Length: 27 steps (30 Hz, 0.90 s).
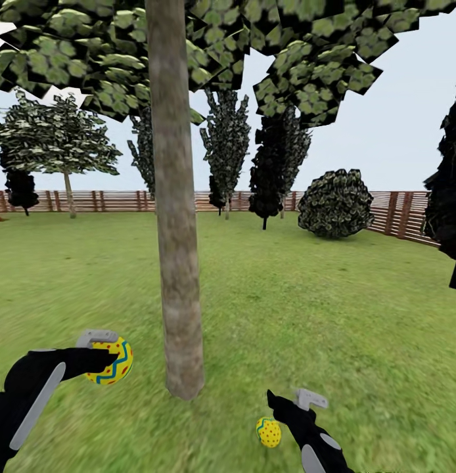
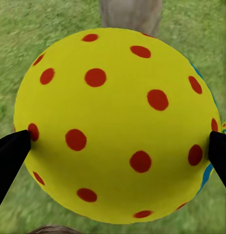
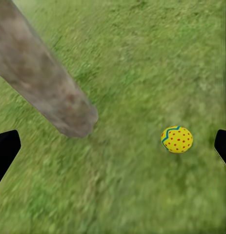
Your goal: Take the three Easter eggs out of the wicker basket on the lawn in the garden, then place them on the lawn next to a single tree (choose any tree) so that all three eggs are next to the same tree and none are left in the basket.
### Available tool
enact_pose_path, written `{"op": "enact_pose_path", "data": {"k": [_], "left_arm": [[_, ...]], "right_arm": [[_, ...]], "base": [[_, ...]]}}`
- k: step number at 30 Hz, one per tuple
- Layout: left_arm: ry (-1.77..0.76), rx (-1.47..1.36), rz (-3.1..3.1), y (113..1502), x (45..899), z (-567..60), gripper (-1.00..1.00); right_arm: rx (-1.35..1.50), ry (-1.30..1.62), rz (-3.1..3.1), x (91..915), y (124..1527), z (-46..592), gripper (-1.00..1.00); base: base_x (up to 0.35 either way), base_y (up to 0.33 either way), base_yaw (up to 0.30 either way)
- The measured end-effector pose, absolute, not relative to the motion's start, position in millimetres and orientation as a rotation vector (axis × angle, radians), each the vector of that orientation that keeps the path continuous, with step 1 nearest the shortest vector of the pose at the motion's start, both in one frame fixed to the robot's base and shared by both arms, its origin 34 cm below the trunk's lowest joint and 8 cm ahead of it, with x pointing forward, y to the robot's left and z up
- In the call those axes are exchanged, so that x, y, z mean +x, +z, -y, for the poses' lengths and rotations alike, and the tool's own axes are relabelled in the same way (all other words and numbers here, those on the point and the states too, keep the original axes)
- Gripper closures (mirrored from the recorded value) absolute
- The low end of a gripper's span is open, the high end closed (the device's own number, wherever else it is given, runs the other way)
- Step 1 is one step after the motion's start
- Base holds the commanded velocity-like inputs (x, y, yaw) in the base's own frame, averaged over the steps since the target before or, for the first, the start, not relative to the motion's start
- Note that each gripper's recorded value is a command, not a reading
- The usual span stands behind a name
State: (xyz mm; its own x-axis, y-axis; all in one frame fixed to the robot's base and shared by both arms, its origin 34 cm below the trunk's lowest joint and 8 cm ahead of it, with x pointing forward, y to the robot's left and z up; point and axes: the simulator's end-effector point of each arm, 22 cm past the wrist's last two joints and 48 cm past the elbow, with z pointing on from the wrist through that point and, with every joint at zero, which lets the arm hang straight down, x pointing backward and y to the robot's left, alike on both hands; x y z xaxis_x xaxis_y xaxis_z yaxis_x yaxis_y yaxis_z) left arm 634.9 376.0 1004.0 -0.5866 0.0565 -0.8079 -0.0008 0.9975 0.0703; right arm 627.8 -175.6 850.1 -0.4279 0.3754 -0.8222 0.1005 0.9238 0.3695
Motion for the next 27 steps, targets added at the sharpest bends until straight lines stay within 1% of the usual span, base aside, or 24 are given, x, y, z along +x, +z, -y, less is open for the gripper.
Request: {"op": "enact_pose_path", "data": {"k": [11, 27], "left_arm": [[0.076, 0.044, -2.201, 1018, 632, -372, 1.00], [0.075, -0.044, -2.358, 962, 618, -396, 1.00]], "right_arm": [[0.341, 0.321, -1.992, 627, 871, 176, -1.00], [0.347, 0.318, -1.974, 625, 900, 181, -1.00]], "base": [[0.000, 0.000, -0.214], [0.000, 0.000, -0.214]]}}
